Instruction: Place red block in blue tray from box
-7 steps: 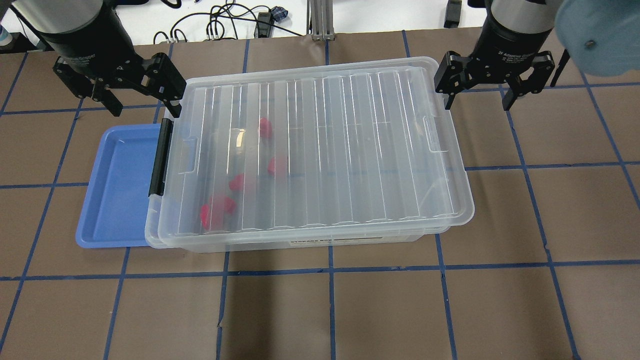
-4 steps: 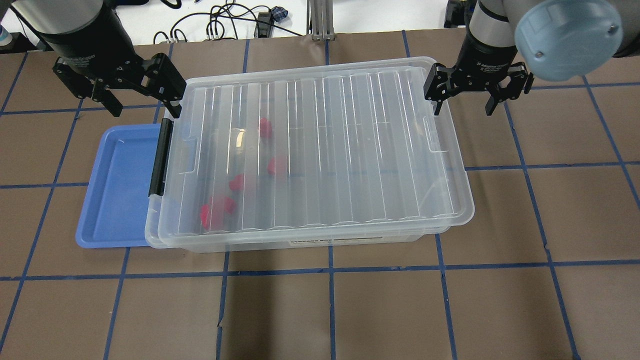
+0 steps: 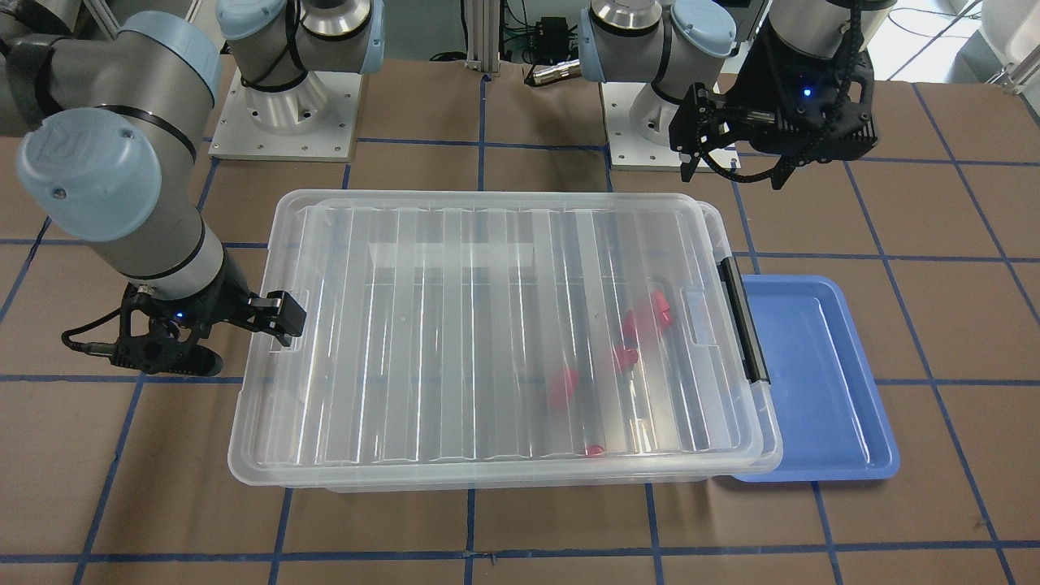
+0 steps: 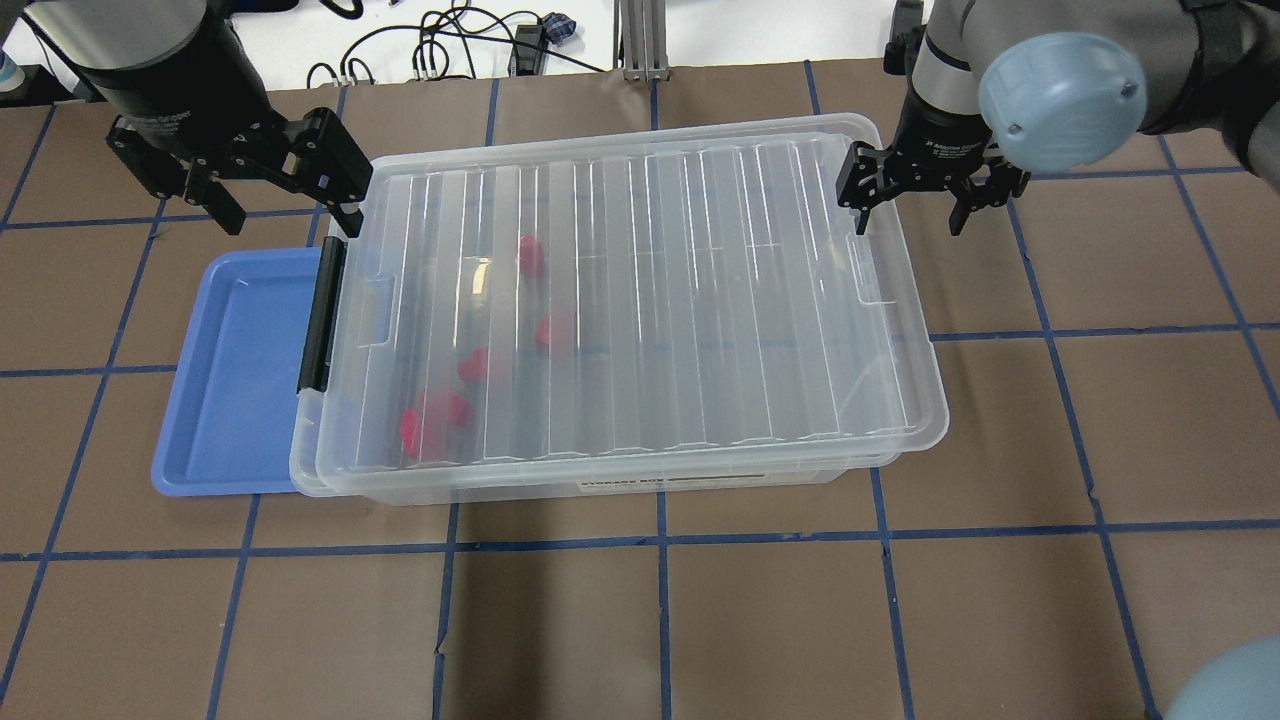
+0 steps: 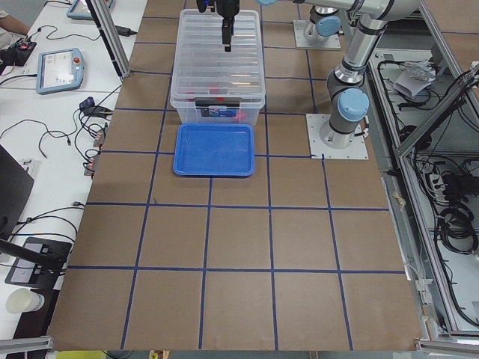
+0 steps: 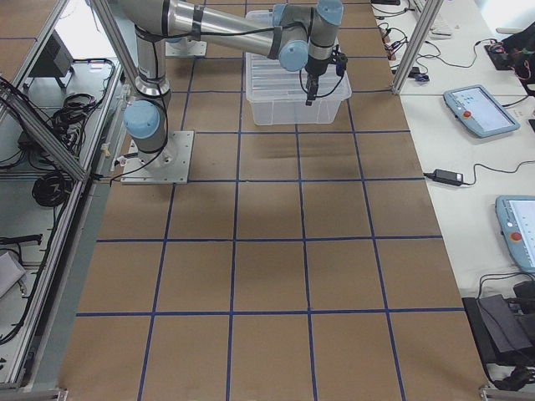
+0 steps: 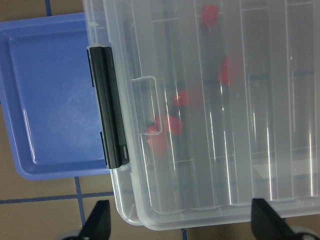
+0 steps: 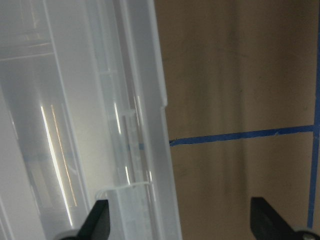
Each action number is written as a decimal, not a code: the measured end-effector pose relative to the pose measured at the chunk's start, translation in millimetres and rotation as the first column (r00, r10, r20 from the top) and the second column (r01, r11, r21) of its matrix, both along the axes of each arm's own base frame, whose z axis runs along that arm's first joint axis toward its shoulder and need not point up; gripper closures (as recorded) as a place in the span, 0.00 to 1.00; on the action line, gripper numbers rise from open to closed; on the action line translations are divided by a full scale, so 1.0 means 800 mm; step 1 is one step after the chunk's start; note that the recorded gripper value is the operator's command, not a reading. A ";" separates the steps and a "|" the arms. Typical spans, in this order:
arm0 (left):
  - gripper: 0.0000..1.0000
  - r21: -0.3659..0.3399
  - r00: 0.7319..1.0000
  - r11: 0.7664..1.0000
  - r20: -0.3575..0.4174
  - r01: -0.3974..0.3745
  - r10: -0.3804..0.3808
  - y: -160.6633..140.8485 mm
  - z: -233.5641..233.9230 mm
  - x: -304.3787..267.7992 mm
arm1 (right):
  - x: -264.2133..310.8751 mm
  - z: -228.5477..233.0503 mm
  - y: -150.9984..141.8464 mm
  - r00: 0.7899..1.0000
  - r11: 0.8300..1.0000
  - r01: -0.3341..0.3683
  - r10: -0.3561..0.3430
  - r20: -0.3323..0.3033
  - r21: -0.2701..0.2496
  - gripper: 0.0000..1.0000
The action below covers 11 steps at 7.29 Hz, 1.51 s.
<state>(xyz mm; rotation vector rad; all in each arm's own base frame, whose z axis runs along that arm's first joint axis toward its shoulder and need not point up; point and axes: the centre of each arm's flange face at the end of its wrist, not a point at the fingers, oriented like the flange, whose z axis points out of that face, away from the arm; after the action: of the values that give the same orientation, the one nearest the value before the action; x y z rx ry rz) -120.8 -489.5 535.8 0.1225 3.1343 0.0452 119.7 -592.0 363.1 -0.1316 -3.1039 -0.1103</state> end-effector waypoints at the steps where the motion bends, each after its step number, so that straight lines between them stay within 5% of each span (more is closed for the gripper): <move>1: 0.00 -0.001 1.000 1.000 0.000 0.000 0.000 0.000 0.000 0.000 | -0.003 -0.004 -0.002 1.000 1.000 0.002 -0.002 0.001 0.004 0.00; 11: 0.00 -0.003 1.000 1.000 0.000 0.000 0.000 0.001 0.001 0.000 | -0.047 -0.016 -0.009 0.998 0.998 0.056 -0.056 -0.006 0.037 0.00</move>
<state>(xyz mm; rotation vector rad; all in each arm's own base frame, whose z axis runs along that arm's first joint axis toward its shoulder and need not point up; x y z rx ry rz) -120.8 -488.7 536.7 0.1224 3.1341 0.0408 81.8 -599.3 350.5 -0.2181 -3.0915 -0.1687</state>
